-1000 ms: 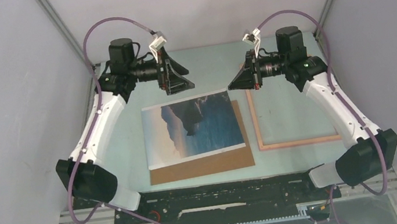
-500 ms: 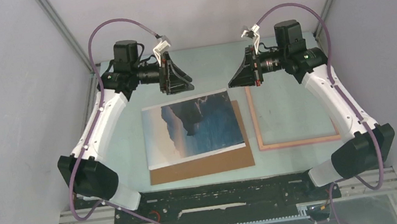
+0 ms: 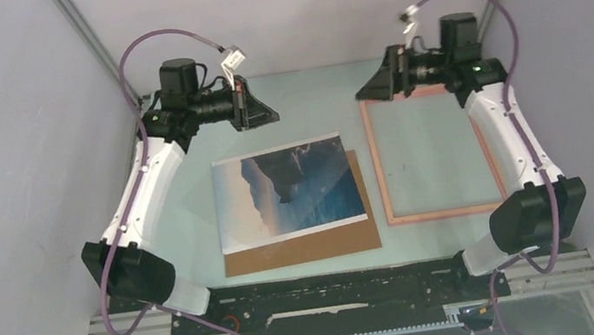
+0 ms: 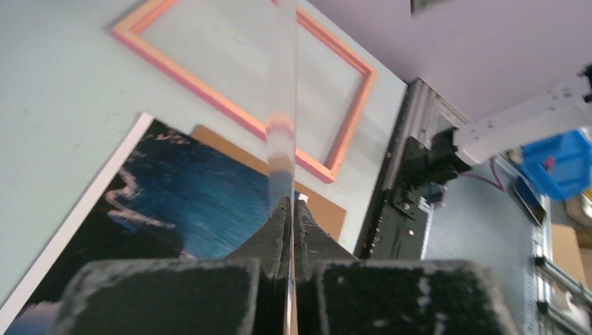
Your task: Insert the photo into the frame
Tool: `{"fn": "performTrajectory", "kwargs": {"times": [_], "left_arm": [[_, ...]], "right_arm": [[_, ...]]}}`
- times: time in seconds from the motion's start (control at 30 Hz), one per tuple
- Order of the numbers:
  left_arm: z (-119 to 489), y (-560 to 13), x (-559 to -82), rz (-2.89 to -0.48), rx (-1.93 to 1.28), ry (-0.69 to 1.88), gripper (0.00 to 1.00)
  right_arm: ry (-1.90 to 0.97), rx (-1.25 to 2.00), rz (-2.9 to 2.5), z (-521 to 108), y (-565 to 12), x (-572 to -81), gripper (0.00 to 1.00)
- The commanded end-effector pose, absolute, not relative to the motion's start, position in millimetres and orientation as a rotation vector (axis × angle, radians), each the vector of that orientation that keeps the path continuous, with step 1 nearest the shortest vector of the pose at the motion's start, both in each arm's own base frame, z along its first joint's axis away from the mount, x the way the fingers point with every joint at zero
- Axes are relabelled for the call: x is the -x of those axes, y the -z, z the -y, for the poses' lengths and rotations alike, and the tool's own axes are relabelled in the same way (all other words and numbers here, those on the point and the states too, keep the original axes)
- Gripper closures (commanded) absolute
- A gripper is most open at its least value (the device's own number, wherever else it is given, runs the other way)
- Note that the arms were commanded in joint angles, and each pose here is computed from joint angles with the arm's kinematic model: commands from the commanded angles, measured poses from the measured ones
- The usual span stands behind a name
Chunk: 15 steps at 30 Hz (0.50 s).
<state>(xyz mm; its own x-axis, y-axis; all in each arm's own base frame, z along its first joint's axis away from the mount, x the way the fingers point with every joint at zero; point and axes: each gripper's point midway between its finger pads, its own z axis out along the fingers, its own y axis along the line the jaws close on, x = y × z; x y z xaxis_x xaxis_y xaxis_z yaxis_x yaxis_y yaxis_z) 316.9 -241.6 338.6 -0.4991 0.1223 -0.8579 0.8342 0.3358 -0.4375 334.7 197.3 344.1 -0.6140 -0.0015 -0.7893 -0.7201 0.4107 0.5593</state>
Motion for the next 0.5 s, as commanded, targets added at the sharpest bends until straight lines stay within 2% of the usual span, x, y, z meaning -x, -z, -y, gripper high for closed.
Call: {"fn": "performTrajectory", "kwargs": {"times": [0.0, 0.07, 0.2, 0.4, 0.47], "left_arm": [[216, -404, -329, -1.790, -0.588, 1.044, 1.00], [209, -415, -331, -1.797, -0.447, 1.046, 1.00], [210, -423, -331, -1.811, -0.174, 1.195, 1.00], [203, -447, -331, -1.710, 0.076, 1.292, 1.00], [203, -461, -326, -1.662, 0.089, 1.331, 1.00]], "right_arm": [[-1.173, -0.161, -2.040, -114, -339, -399, 0.05], [-1.134, -0.309, -2.030, -93, -321, -400, 0.00], [-1.022, -0.365, -2.073, -93, -280, -383, 0.00], [-1.376, -0.055, -2.018, -168, -275, -344, 0.00], [-1.402, 0.000, -2.031, -191, -269, -337, 0.00]]}}
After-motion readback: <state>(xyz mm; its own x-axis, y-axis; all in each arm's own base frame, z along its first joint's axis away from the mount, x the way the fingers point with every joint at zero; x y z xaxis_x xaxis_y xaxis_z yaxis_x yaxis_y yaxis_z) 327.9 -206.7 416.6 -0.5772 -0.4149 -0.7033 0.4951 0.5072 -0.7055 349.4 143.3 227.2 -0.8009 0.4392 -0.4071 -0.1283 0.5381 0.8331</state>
